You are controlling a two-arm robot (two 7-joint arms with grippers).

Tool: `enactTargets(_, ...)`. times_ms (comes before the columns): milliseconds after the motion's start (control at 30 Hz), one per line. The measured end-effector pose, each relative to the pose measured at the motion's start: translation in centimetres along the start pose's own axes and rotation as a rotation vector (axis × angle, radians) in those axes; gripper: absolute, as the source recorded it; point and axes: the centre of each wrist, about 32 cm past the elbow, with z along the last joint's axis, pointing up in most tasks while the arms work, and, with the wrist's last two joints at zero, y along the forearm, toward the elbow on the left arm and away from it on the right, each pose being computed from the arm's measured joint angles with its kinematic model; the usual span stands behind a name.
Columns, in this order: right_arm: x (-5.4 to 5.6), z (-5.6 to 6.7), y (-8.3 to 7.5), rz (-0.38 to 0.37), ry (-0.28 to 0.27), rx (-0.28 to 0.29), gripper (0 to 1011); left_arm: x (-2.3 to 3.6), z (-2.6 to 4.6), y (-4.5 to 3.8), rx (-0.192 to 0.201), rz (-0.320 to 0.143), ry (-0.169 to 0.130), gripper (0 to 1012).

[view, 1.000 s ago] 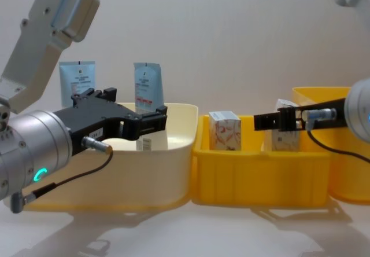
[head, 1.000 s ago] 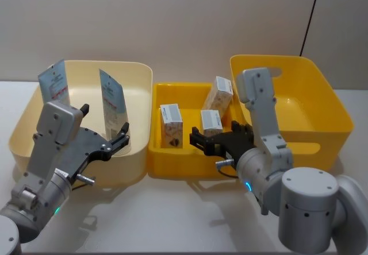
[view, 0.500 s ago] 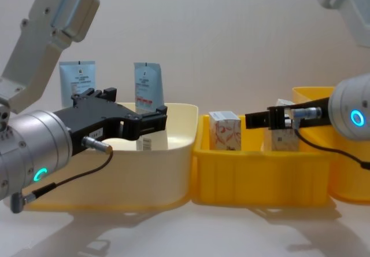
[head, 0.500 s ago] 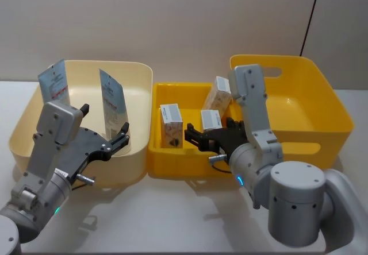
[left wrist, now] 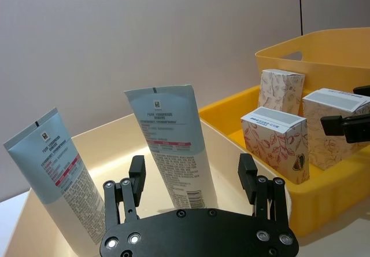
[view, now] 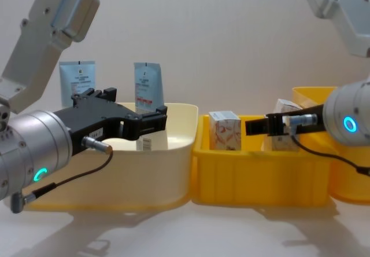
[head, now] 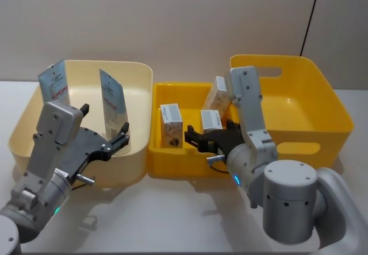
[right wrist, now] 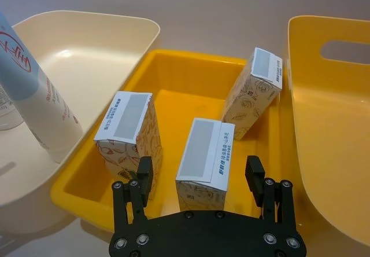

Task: Bimanual collaborative sorting of washing and personal care products

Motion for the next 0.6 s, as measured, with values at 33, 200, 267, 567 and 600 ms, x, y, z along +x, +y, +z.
enactTargets(33, -0.1, 0.0, 0.1, 0.000, -0.001, 0.000, 998, 0.00, 0.00, 0.00, 0.000, 0.000, 0.000, 1000)
enactTargets(200, -0.3, 0.0, 0.5, 0.001, -0.003, -0.001, 998, 0.00, 0.00, 0.00, 0.000, 0.000, 0.000, 1000)
enactTargets(267, -0.4, 0.0, 0.7, 0.001, -0.004, 0.002, 998, 0.00, 0.00, 0.00, 0.000, 0.000, 0.000, 1000)
enactTargets(567, -1.0, 0.1, 1.4, -0.005, -0.012, 0.004, 999, 0.00, 0.00, 0.00, 0.000, 0.000, 0.000, 1000)
enactTargets(600, -1.0, 0.1, 1.4, -0.007, -0.012, 0.004, 998, 0.00, 0.00, 0.00, 0.000, 0.000, 0.000, 1000)
